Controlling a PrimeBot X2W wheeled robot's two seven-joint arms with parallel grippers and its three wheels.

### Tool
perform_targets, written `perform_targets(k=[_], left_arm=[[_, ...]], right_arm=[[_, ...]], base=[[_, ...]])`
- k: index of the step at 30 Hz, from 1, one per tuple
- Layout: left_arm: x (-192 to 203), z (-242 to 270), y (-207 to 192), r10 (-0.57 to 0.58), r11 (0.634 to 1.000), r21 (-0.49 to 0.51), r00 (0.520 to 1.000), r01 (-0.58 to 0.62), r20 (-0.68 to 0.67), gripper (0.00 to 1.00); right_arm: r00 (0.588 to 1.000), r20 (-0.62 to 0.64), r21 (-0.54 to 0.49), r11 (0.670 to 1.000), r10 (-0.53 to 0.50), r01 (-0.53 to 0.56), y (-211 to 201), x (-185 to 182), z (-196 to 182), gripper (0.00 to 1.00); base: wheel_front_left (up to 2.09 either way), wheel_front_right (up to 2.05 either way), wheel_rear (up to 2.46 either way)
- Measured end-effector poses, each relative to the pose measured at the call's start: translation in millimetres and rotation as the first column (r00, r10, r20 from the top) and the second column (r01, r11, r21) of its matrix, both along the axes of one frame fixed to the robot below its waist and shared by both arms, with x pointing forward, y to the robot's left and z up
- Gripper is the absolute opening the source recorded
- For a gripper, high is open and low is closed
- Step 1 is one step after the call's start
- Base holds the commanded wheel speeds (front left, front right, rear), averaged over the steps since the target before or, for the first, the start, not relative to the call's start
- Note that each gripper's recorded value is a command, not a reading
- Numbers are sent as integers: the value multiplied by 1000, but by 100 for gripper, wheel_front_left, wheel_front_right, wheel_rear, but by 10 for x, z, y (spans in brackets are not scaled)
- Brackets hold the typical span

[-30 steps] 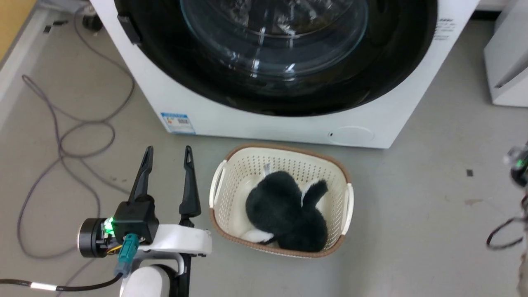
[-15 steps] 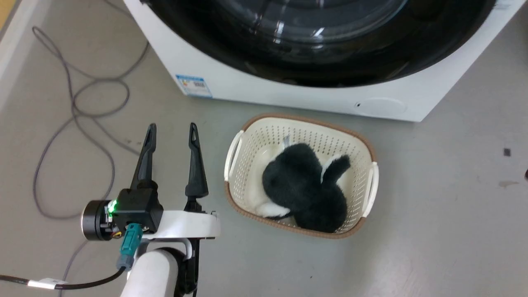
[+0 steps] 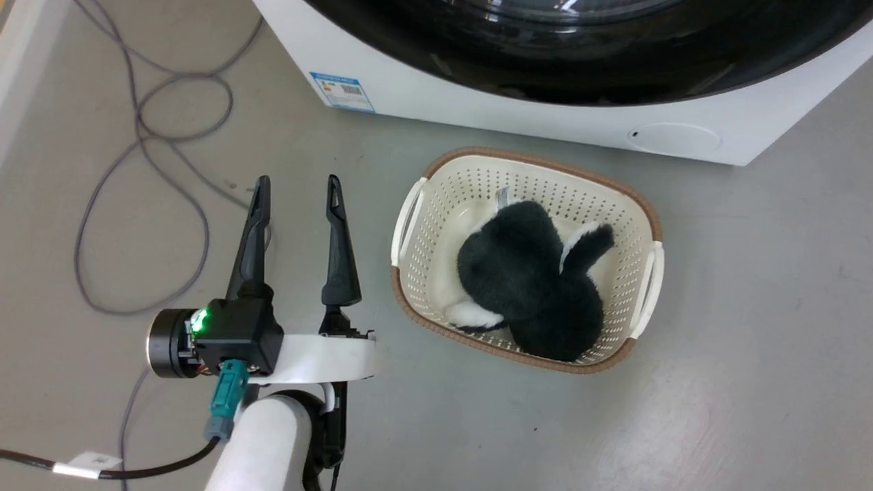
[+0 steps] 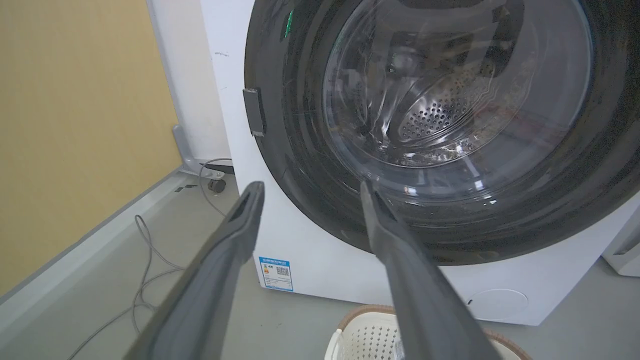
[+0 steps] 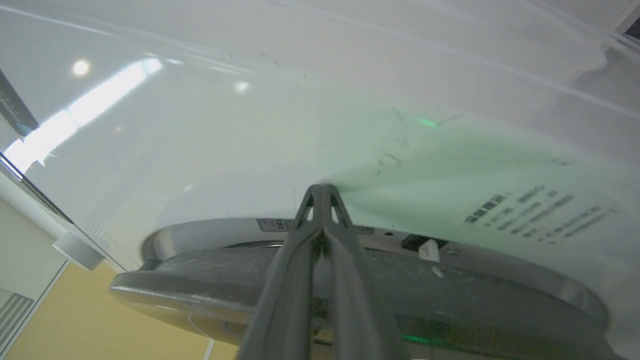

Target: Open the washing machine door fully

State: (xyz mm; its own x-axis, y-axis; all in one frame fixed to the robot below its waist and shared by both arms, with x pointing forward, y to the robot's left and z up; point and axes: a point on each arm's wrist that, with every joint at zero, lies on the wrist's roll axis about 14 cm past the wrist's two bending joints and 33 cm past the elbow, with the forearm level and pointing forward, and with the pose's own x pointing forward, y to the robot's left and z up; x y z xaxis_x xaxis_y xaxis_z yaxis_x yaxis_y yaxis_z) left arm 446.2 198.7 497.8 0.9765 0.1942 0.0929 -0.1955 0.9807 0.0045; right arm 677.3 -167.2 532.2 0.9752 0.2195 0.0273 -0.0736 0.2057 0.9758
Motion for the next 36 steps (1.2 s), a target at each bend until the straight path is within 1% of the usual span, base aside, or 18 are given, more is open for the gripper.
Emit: perform_targets(k=[4,7,12,18,29,33,36], left_arm=[[11,1,18,8,1000,7,1000,-8,5,100],[17,25,16,7,1000,8,1000,-8,12,100],[9,58,22,9,1000,8,1000,-9,20,100],[-4,137,5,4,1000,6,999,-4,40,100],[-107,265,-15,-4,1000,2,998,4,66,100],[-163,314,-21,-9,1000,3,997,9,75,100],[-203,358,-2,-2,1000,1,996,2,85,100]], right_arm=[[997,-20,26,997,80,-79,153,5,-82,0],[996,-19,26,996,84,-84,165,0,-67,0],[991,-12,-16,991,135,-135,249,-30,8,0],[978,-18,-66,976,207,-208,342,-132,92,0],[939,-63,-117,932,338,-343,538,-512,71,0],[913,-72,-120,905,401,-408,662,-711,73,0],[887,-80,-121,879,454,-461,773,-889,51,0]], base=[[0,0,0],[0,0,0],[0,0,0],[0,0,0],[0,0,0],[0,0,0],[0,0,0]])
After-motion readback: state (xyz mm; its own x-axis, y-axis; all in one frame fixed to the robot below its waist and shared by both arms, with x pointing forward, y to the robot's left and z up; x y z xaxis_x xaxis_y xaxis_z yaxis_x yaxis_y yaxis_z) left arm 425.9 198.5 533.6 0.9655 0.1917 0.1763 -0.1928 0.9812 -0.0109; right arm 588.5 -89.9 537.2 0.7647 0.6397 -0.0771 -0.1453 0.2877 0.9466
